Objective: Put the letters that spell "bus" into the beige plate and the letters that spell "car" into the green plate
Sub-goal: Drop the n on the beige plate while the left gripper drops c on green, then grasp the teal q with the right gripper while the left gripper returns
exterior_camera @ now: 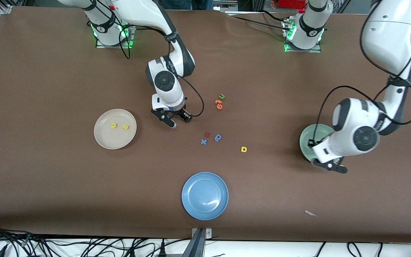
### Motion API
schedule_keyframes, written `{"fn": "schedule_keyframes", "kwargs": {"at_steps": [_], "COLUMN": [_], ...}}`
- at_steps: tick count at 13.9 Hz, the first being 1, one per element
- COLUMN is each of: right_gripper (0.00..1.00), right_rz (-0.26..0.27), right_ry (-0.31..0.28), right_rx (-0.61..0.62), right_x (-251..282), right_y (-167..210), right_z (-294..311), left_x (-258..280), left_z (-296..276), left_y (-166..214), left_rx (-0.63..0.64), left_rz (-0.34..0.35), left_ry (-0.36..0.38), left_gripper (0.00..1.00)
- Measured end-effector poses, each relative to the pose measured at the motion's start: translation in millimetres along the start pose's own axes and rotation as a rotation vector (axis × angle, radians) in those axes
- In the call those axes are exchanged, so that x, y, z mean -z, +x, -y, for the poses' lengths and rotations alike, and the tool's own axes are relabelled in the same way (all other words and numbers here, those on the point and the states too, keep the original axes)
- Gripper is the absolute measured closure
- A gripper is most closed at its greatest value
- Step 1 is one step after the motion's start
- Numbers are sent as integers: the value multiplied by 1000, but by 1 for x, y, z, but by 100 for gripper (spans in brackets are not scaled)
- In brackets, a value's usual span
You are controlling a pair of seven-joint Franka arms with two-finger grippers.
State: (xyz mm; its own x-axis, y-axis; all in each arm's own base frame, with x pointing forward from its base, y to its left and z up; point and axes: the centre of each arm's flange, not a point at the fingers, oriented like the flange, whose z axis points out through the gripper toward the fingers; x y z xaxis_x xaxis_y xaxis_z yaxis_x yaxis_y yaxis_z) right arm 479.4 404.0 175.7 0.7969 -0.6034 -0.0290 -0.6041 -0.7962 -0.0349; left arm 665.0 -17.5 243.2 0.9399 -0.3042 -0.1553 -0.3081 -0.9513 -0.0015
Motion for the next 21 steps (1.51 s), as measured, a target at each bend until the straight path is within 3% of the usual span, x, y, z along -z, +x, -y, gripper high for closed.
{"fn": "schedule_keyframes", "kwargs": {"at_steps": [1, 2, 3, 7, 9, 10, 17, 21], "right_gripper": [42, 42, 48, 54, 71, 74, 74, 74], "right_rz": [-1, -1, -1, -3, -2, -3, -4, 9], "right_ry": [2, 2, 3, 10, 14, 17, 20, -24], "right_rx": [1, 1, 1, 3, 5, 6, 5, 57], "right_x": [-1, -1, 0, 1, 2, 2, 4, 37], "right_y": [-1, -1, -1, -2, -3, -4, -2, 41], "right_z": [0, 0, 0, 2, 2, 3, 3, -6], "left_x": [-2, -6, -9, -10, -4, 2, 3, -12], "left_z": [13, 17, 15, 2, -15, -36, -211, -273], "left_y": [-4, -6, -6, -1, 7, 14, 41, 57], "left_rx": [-14, -22, -28, -35, 53, 100, 326, 391], "left_rz": [-5, -4, -1, -6, -22, -32, -41, -44], "left_ry": [-3, -6, -9, -12, -14, -11, -56, -62], "left_gripper": [78, 71, 63, 24, 4, 0, 0, 0]}}
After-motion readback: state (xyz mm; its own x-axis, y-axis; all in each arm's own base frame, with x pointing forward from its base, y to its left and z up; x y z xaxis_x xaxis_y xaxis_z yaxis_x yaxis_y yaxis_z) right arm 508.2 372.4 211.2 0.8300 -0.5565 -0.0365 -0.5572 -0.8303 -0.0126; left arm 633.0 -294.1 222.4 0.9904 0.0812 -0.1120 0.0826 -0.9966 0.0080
